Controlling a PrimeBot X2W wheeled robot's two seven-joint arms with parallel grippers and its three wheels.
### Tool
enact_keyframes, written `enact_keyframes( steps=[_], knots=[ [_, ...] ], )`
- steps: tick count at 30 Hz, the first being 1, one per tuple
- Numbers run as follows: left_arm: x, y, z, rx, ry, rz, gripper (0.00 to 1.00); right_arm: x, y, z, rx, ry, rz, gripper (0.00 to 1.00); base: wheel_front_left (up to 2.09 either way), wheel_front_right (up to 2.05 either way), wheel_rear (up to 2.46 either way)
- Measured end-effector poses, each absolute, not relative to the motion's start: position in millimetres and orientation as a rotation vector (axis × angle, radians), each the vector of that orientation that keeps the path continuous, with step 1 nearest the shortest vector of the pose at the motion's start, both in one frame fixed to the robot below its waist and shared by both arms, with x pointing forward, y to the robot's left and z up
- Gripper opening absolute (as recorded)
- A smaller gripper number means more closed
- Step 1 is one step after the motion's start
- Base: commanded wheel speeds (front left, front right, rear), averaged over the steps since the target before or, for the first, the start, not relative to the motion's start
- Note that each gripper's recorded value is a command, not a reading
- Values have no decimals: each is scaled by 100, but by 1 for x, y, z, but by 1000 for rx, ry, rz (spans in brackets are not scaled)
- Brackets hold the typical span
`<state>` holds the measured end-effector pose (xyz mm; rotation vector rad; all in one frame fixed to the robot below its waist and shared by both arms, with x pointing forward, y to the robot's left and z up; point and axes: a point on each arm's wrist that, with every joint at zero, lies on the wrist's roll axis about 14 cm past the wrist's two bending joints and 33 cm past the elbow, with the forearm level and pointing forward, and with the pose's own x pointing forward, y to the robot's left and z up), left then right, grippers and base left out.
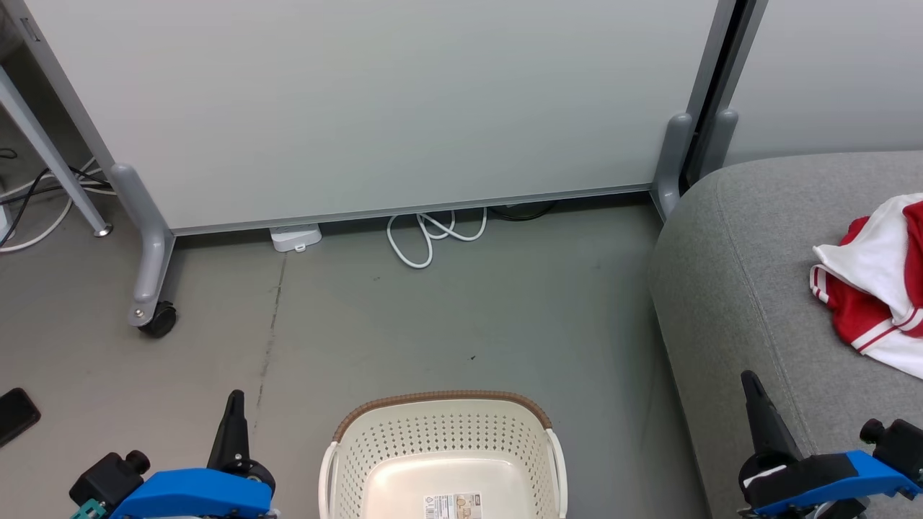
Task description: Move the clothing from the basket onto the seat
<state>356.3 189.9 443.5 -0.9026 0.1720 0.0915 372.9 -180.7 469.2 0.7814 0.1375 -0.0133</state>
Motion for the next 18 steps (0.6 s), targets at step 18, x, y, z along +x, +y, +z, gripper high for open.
enact_keyframes(
  steps=[18],
  knots=[
    [365, 195, 458, -1095, 132, 100, 0, 378, -185, 478, 1008, 111, -28, 0, 0, 0, 0]
  ],
)
